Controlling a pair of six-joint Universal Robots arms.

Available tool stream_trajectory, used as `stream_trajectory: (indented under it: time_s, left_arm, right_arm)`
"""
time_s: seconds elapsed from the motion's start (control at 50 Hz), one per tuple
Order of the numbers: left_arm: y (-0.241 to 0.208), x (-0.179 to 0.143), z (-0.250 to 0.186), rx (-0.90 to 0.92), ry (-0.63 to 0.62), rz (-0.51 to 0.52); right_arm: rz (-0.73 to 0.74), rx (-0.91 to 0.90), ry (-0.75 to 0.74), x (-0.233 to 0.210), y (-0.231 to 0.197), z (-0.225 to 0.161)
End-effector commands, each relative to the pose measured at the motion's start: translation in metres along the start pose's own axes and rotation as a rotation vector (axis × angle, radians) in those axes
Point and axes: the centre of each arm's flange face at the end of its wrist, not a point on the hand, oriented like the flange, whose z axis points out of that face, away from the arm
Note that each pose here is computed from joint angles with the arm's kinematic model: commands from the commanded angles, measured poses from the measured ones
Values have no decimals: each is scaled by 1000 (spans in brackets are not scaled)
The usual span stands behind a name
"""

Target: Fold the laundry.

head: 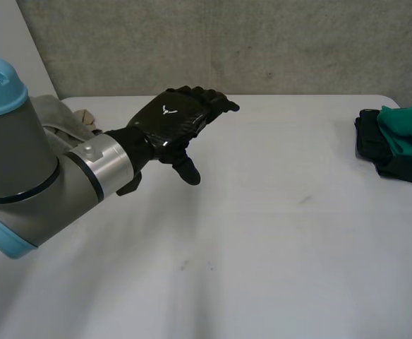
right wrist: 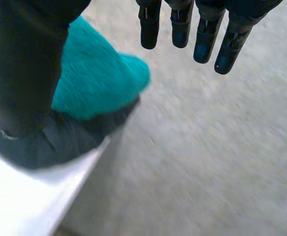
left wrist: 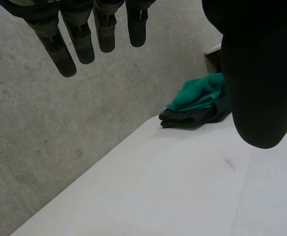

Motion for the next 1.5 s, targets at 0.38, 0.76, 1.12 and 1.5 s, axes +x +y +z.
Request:
stream_trajectory:
  time_s: [0.38, 0.76, 1.12, 1.5]
  left_arm:
    - [-23, -188, -61, 91, -769, 153]
    - [149, -289, -78, -301, -687, 241]
    - [-21, -164, -27, 176, -470, 86]
    - [52, 51, 81, 119, -53, -145]
  right_arm:
    - [-114, 667, -370, -230, -217, -109]
    - [-271, 232, -608, -318, -106, -153]
    - [-285, 211, -485, -304, -113, -142]
    - [-185, 131, -233, -269, -124, -123]
